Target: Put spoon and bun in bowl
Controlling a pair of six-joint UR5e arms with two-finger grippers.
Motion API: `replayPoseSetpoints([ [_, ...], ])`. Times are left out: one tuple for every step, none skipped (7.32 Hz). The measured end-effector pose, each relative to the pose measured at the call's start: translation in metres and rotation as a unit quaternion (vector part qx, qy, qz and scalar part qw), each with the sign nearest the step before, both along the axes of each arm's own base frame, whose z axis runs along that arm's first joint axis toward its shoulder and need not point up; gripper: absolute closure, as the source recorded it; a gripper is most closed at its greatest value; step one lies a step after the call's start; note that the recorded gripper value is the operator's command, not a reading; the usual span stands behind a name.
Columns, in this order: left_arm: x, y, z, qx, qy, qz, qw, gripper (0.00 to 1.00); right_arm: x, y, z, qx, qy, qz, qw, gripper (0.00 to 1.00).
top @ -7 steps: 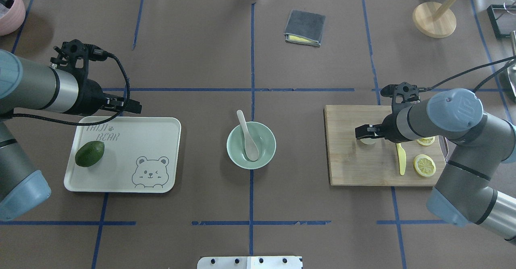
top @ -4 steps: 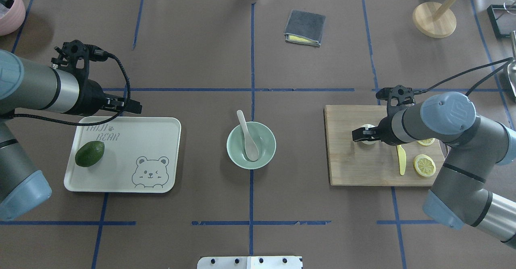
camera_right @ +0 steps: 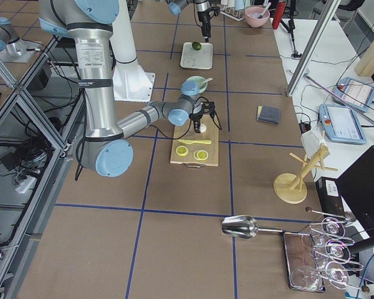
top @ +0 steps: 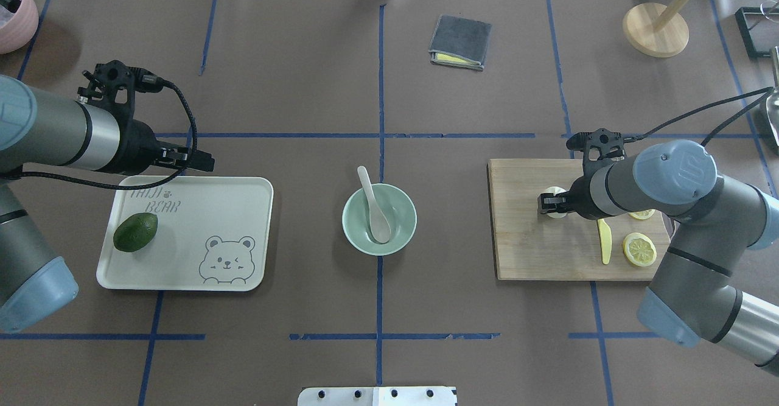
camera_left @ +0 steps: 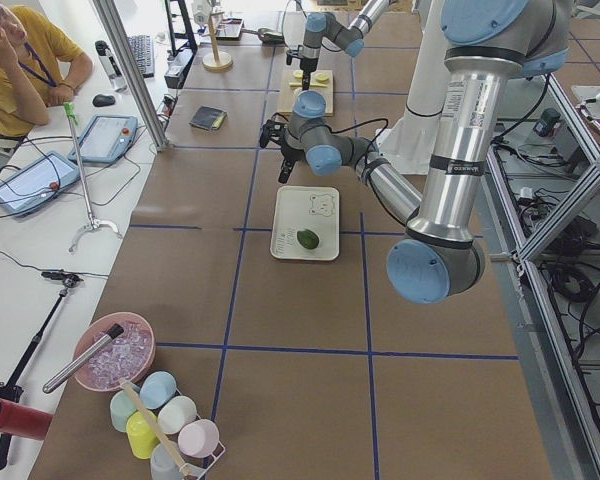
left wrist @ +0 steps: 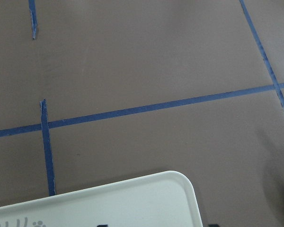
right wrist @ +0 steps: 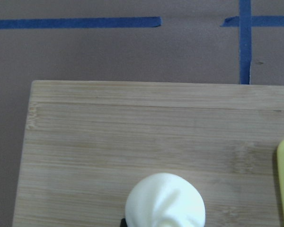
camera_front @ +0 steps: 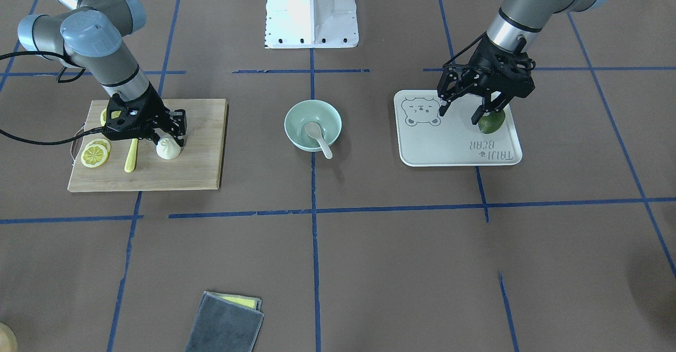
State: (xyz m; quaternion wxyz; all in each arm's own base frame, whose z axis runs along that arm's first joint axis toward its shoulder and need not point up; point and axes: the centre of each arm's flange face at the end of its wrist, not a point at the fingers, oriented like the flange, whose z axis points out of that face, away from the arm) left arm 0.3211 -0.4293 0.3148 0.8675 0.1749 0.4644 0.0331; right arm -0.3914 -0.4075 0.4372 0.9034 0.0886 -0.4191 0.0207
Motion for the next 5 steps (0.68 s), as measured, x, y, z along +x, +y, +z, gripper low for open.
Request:
replayPoseSetpoints([
  [0.0, 0.0, 0.0, 0.0, 0.0, 0.0, 1.0, 0.24, 0.0, -0.002, -0.008, 0.004, -0.006, 0.002, 1.0, 0.53],
  [0.0, 0.0, -0.001, 0.001, 0.001, 0.0, 1.0, 0.24, -0.002, -0.006, -0.024, 0.01, -0.018, 0.005, 0.9998, 0.53],
  [-0.001, 0.001, -0.002, 0.002, 0.002, 0.0, 1.0, 0.24, -0.008, -0.011, -0.046, 0.014, -0.03, 0.009, 0.9994, 0.53],
  [-0.003, 0.002, -0.003, 0.003, 0.003, 0.0, 1.0, 0.24, -0.022, -0.015, -0.075, 0.007, -0.04, 0.019, 0.999, 0.53],
  [-0.005, 0.003, -0.002, 0.003, 0.002, 0.001, 1.0, 0.24, -0.047, -0.009, -0.108, -0.009, -0.055, 0.034, 0.9979, 0.52],
])
